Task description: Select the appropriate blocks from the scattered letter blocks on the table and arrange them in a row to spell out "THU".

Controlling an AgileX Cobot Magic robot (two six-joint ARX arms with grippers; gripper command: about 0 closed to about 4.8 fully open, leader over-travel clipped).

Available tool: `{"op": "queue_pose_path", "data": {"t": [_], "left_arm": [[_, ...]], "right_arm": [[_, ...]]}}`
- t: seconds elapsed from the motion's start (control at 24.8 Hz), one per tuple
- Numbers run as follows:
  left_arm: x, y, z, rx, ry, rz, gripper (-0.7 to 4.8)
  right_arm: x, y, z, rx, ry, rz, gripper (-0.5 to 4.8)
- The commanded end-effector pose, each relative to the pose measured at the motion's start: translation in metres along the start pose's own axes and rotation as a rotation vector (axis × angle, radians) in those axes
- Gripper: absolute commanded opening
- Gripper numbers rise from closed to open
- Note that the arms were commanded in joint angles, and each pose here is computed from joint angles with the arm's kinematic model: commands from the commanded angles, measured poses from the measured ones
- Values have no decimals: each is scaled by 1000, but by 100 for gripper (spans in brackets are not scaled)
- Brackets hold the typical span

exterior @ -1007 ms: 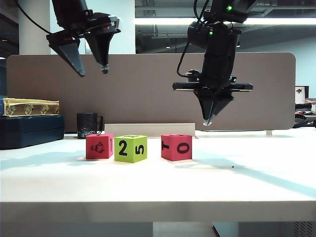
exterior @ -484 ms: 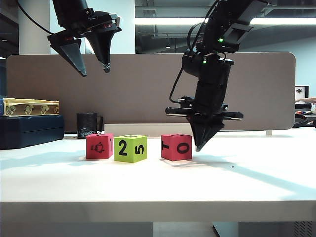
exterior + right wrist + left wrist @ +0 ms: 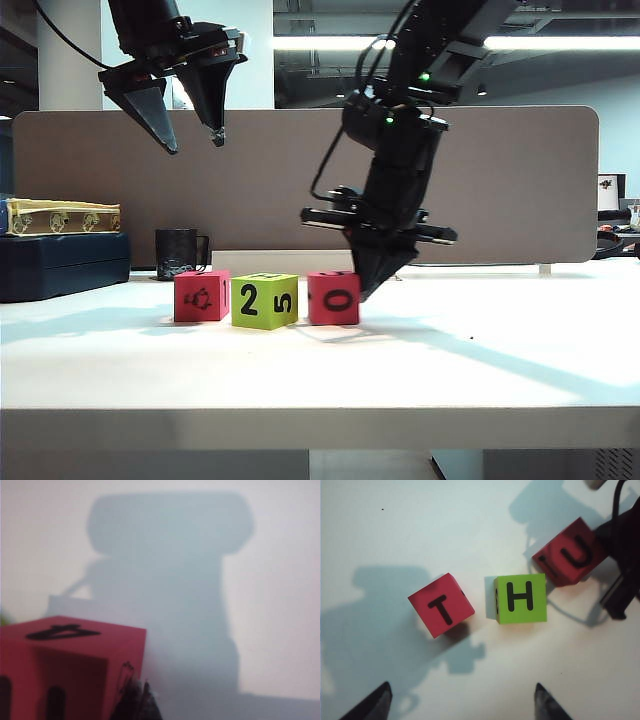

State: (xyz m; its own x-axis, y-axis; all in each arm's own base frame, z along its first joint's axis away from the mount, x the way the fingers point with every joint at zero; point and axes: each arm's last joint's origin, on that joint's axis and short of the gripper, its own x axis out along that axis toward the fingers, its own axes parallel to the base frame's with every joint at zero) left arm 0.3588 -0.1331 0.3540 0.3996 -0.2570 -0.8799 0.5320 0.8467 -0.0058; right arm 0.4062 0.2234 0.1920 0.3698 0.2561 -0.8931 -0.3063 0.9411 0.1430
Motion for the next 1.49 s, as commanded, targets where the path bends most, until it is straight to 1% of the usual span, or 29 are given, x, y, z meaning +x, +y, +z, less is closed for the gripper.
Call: {"op": "queue_pose_path", "data": {"t": [0.04, 0.12, 0.2, 0.28, 0.32, 0.36, 0.44, 0.52, 0.6, 0.69, 0.77, 0.81, 0.89, 1.01, 1.05, 1.09, 1.13, 1.25, 1.41, 1.45, 1.49], "left_arm": [[-3, 0, 1, 0, -20, -2, 358], [-3, 0, 1, 2, -19, -2, 358], [-3, 0, 1, 4, -15, 2, 358], [-3, 1, 1, 25, -11, 22, 358], [-3, 3, 1, 30, -6, 52, 358], [-2, 8, 0, 33, -1, 93, 352], [0, 13, 0, 20, -2, 101, 321], [5, 22, 0, 1, 1, 105, 270], [12, 31, -2, -18, 17, 110, 240], [31, 48, -5, -91, 61, 86, 236], [40, 55, -7, -122, 73, 57, 236], [51, 58, -7, -131, 88, 31, 236], [60, 58, -8, -150, 115, 15, 236], [66, 55, -16, -180, 201, -57, 236], [66, 48, -22, -190, 278, -108, 235], [63, 46, -28, -212, 339, -135, 235], [62, 44, -30, -219, 369, -158, 235], [61, 41, -30, -232, 357, -211, 223], [65, 34, -24, -214, 313, -257, 169], [68, 25, -19, -183, 295, -261, 122], [69, 24, -18, -177, 286, -261, 98]], "right_arm": [[-2, 12, 1, -25, -26, 25, -2], [-2, 19, -1, -38, -25, 33, -2], [-2, 20, -2, -39, -18, 31, -2], [-2, 19, -2, -39, -9, 28, -2], [-2, 19, -3, -38, -2, 16, -2], [-2, 17, -5, -37, 11, -16, -2], [-2, 15, -7, -38, 26, -63, -1], [-3, 14, -8, -36, 41, -73, -1], [-3, 13, -8, -35, 43, -70, -2], [-3, 14, -7, -35, 30, -65, -1], [-2, 14, -6, -35, 20, -61, -2], [-2, 14, -6, -35, 16, -60, -2], [-2, 14, -6, -35, 16, -60, -2], [-2, 14, -6, -35, 16, -60, -2], [-2, 14, -6, -35, 16, -60, -1], [-2, 14, -6, -35, 17, -60, -2], [-2, 14, -6, -35, 18, -61, -1], [-3, 14, -7, -35, 31, -63, -1], [-4, 13, -11, -36, 70, -71, -2], [-7, 13, -13, -35, 89, -73, -1], [-11, 13, -13, -35, 97, -74, -2]]}}
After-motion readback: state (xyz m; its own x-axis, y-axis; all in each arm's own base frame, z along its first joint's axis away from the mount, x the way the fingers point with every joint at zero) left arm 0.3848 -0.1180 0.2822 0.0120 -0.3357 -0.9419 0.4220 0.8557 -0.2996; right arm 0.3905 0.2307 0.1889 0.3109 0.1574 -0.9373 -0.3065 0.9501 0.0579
